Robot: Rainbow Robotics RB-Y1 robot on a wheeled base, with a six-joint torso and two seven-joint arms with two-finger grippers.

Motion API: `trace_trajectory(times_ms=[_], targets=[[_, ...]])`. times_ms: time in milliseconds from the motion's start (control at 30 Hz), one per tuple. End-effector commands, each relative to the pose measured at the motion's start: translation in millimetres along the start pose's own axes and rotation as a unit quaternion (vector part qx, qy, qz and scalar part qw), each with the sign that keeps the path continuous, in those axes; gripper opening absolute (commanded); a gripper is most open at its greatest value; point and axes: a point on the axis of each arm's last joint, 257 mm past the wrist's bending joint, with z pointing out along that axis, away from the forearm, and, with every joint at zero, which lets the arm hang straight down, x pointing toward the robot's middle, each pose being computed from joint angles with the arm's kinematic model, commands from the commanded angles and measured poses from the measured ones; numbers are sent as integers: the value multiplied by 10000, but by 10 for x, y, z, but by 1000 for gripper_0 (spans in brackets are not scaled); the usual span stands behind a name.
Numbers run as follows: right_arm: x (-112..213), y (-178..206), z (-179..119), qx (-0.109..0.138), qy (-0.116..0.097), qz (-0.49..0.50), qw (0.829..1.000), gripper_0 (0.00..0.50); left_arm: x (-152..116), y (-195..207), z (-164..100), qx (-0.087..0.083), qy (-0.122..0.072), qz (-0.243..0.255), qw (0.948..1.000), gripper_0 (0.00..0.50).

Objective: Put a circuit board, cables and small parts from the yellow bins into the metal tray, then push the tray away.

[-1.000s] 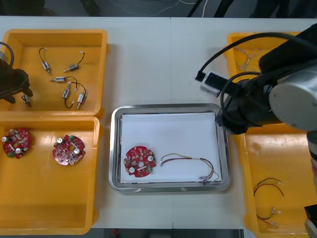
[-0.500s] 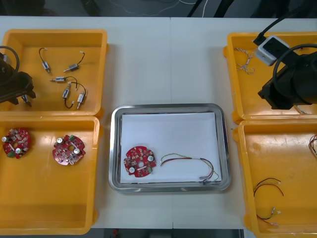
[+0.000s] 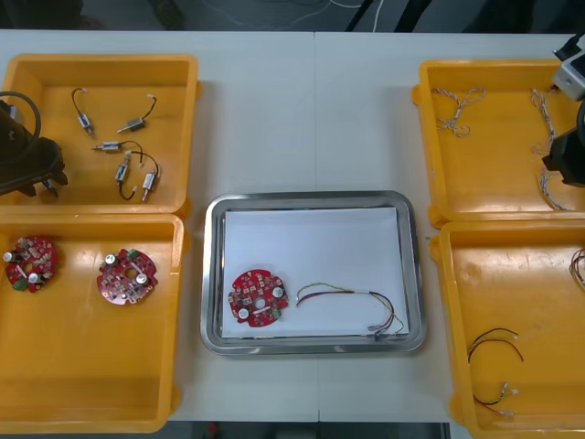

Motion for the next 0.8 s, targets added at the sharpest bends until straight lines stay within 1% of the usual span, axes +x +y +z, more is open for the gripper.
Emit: trace_trajectory(times_ms=[33,167,233,467,533,667,800], targets=[[12,-454,-130,434,52,487,9979,500,-157,-220,-132,131,-183,412,9989,500],[120,-567,-93,477,200,692,9963,500,-147,-207,-102,139,-193,410,9989,500],[179,-588,-41,427,312,773,9956,500,-141,-202,-87,146,-197,408,9989,500],[215,-574,127,142,535,986,9936,500,-138,-190,-79,134,-197,401,9989,500],[233,-573,202,18,648,1092,9919,500,-130,-172,-61,121,-195,397,9989,500],[243,-586,299,-145,805,1242,9889,500,-118,-159,-12,122,-221,403,9989,500],[210,-603,342,-234,872,1313,9872,500,-110,-146,3,112,-223,412,9988,500]])
